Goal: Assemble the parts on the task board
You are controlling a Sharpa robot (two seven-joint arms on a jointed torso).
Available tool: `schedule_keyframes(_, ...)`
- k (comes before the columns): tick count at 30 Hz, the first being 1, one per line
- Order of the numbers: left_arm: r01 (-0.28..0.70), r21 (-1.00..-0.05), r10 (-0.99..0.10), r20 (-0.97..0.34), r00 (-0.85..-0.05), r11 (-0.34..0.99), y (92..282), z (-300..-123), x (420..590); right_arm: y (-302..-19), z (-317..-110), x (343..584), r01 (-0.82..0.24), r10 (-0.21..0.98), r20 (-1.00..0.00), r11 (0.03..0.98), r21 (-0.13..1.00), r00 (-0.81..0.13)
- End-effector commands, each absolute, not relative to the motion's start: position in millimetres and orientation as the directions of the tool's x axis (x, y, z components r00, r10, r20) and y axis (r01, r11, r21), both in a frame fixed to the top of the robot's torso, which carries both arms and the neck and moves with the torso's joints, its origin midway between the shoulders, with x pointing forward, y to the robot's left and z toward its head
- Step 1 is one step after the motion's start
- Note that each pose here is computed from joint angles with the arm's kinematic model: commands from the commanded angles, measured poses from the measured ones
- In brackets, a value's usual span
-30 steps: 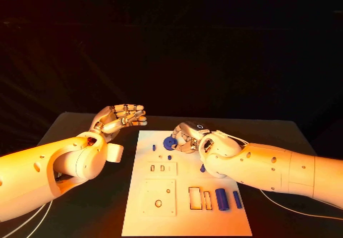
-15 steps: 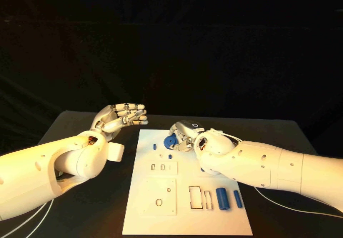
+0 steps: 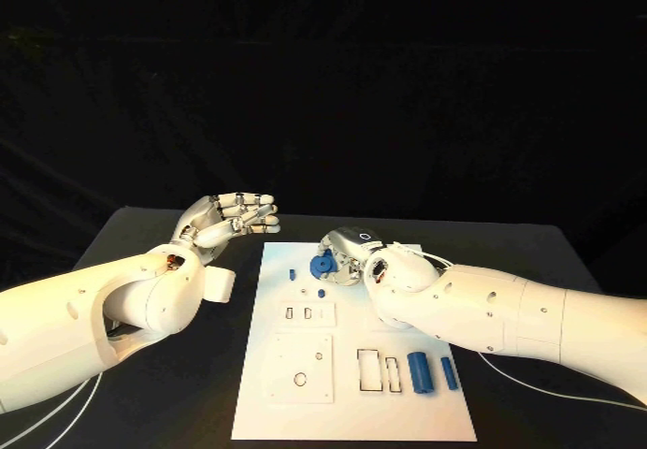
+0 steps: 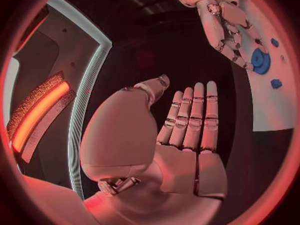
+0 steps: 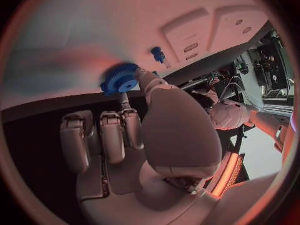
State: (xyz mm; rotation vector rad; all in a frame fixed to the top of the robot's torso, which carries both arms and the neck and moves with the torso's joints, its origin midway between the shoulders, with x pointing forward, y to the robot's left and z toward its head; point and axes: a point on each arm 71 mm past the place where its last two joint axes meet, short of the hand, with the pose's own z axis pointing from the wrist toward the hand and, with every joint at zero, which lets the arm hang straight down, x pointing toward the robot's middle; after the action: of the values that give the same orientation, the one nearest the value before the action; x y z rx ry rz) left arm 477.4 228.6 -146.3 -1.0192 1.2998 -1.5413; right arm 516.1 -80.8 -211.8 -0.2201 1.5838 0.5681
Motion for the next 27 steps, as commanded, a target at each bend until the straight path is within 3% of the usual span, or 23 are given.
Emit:
schedule_keyframes(1, 0.105, -0.989, -0.947, 0.066, -0.316, -0.104, 226.6, -144.7, 476.8, -79.4, -213.8, 515.2, -0.486, 0.165, -0.980, 0.851, 0.197, -0.109)
schedule_keyframes(27, 0.099, -0.990, -0.947, 0.066, -0.314, -0.102, 226.7, -145.5, 477.6, -82.1, -213.3, 517.7, -0.452, 0.190, -0.978, 0.867, 0.209, -0.089)
